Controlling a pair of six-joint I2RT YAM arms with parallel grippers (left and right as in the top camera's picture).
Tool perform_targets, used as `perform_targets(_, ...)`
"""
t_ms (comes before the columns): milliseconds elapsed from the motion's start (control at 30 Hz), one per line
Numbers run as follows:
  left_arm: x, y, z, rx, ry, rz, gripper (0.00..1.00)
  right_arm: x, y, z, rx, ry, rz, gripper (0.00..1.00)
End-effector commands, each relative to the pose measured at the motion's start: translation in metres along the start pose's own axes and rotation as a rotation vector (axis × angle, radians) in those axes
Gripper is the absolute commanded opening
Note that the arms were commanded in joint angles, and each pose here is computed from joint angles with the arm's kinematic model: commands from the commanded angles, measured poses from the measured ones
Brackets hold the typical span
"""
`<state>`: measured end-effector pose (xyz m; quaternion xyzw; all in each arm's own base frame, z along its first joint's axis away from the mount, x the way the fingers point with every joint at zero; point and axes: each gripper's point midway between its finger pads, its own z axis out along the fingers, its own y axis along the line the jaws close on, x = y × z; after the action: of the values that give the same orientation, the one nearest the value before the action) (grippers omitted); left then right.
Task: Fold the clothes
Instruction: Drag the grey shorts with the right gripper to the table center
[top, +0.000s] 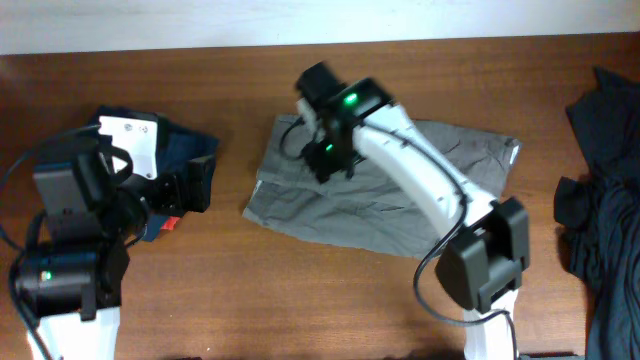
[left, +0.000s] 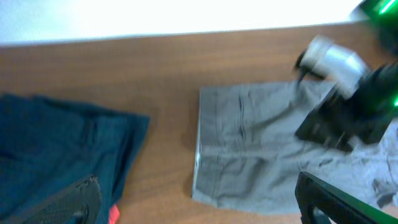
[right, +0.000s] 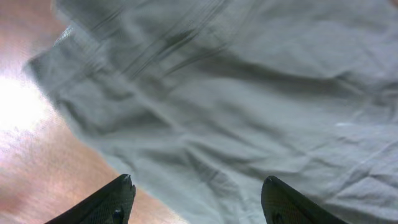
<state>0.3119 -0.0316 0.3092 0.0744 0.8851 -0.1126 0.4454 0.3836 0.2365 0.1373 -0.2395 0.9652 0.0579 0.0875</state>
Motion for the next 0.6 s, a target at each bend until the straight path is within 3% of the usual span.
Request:
perform_targets(0, 0.007, 0.006, 0.017, -0.006, 0.068, -0.033, 0.99, -0.008, -0.001, -0.011, -0.131, -0.048, -0.042, 0.72)
perform_targets(267, 0.020, 0.015, 0.040, -0.007, 0.150, -0.060, 0.99, -0.015, 0.022, 0.041, -0.138, -0.011, -0.225, 0.72)
perform_targets(567, -0.017, 0.010, 0.016, -0.019, 0.048, -0.026, 0.99, 0.007, 0.048, 0.102, -0.060, 0.127, -0.389, 0.72)
